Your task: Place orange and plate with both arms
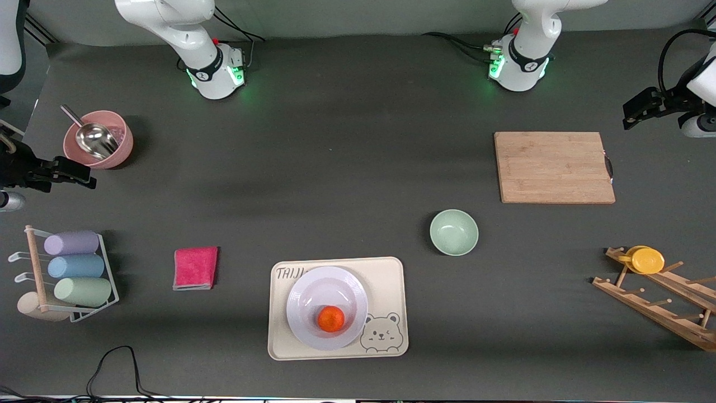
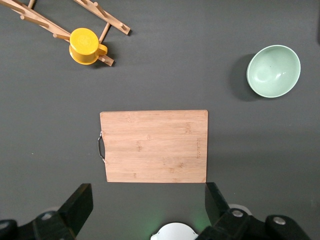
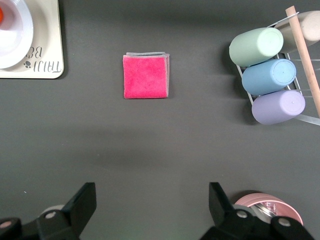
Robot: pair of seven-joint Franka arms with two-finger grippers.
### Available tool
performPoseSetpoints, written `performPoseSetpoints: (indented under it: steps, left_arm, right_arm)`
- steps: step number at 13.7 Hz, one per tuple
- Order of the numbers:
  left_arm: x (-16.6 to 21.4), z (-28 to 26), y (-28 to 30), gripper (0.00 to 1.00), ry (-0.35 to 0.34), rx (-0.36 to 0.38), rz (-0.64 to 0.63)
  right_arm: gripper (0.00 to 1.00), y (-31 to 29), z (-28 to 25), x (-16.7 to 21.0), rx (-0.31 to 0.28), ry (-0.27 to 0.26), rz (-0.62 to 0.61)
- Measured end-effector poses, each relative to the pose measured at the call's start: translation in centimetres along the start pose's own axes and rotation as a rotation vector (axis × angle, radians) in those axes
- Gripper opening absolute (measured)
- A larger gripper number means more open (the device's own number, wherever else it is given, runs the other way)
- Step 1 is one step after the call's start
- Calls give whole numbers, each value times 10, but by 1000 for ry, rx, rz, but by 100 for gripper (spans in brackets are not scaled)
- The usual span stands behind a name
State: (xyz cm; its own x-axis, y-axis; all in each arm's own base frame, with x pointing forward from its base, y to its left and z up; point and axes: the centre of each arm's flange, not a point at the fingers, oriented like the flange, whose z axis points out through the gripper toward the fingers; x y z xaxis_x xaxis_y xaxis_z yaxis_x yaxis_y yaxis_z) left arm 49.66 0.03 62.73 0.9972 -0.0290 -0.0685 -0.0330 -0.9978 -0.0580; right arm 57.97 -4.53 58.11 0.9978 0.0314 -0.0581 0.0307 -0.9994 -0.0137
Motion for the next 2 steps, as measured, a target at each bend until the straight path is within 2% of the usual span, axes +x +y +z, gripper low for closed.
performPoseSetpoints:
  steps: [2]
  left_arm:
    - [0,0,0,100,0,0,1]
  right_arm:
    - [100,0,0,0,0,0,0]
